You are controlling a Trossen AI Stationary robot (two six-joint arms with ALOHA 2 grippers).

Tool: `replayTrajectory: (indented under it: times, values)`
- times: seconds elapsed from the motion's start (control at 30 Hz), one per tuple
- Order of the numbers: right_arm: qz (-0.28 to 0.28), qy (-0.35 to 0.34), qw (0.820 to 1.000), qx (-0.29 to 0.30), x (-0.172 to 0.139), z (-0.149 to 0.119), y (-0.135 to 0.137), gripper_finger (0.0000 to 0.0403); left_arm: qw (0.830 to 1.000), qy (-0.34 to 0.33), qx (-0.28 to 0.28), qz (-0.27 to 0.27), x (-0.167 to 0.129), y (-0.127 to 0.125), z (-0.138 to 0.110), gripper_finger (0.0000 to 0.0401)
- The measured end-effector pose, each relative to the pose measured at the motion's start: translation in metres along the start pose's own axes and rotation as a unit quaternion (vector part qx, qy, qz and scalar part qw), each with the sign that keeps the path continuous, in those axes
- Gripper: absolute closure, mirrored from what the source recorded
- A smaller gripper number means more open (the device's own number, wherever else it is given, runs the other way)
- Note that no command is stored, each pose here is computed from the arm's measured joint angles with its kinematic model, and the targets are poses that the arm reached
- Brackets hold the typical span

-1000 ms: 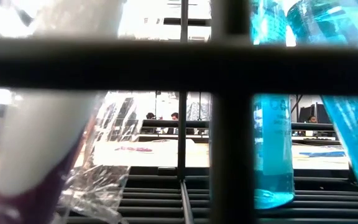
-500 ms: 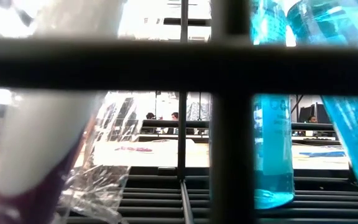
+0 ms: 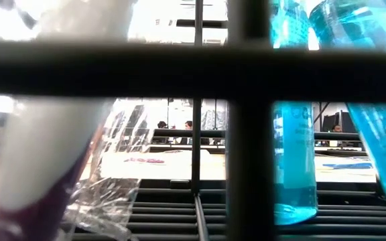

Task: Pick & Place toothbrushing station
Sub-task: Put the green toothbrush into the black mesh organizer

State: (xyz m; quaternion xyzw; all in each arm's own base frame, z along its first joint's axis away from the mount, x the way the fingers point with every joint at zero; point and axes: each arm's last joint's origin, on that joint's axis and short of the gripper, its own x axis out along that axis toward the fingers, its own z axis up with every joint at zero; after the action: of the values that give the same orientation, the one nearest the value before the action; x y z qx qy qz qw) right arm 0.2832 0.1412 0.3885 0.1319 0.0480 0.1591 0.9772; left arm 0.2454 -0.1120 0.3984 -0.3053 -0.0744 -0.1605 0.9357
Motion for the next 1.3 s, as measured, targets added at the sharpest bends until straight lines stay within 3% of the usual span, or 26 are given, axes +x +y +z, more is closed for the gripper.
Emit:
replayTrajectory:
  times: [0.13,0.33,0.57,0.9,1.3]
  values:
    - [-0.013,0.039,0.999,-0.022,-0.005,-0.011,0.014,0.0392,1.000,0.005,0.000,0.026,0.006,0.002,-0.012,0.0201]
    - [0.014,0.065,0.997,-0.031,-0.008,-0.042,0.028,0.0392,0.997,-0.008,-0.008,0.076,0.014,0.009,-0.021,0.0201]
    - [0.069,0.013,0.997,-0.016,-0.018,-0.080,0.038,0.0392,0.988,-0.050,-0.025,0.147,0.016,0.015,-0.024,0.0201]
    - [0.114,0.031,0.991,-0.061,-0.047,-0.111,0.049,0.0388,0.971,-0.100,-0.038,0.214,0.014,0.019,-0.021,0.0201]
    - [0.170,-0.001,0.981,-0.093,-0.049,-0.136,0.019,0.0387,0.962,-0.125,-0.076,0.232,0.012,0.015,-0.024,0.0201]
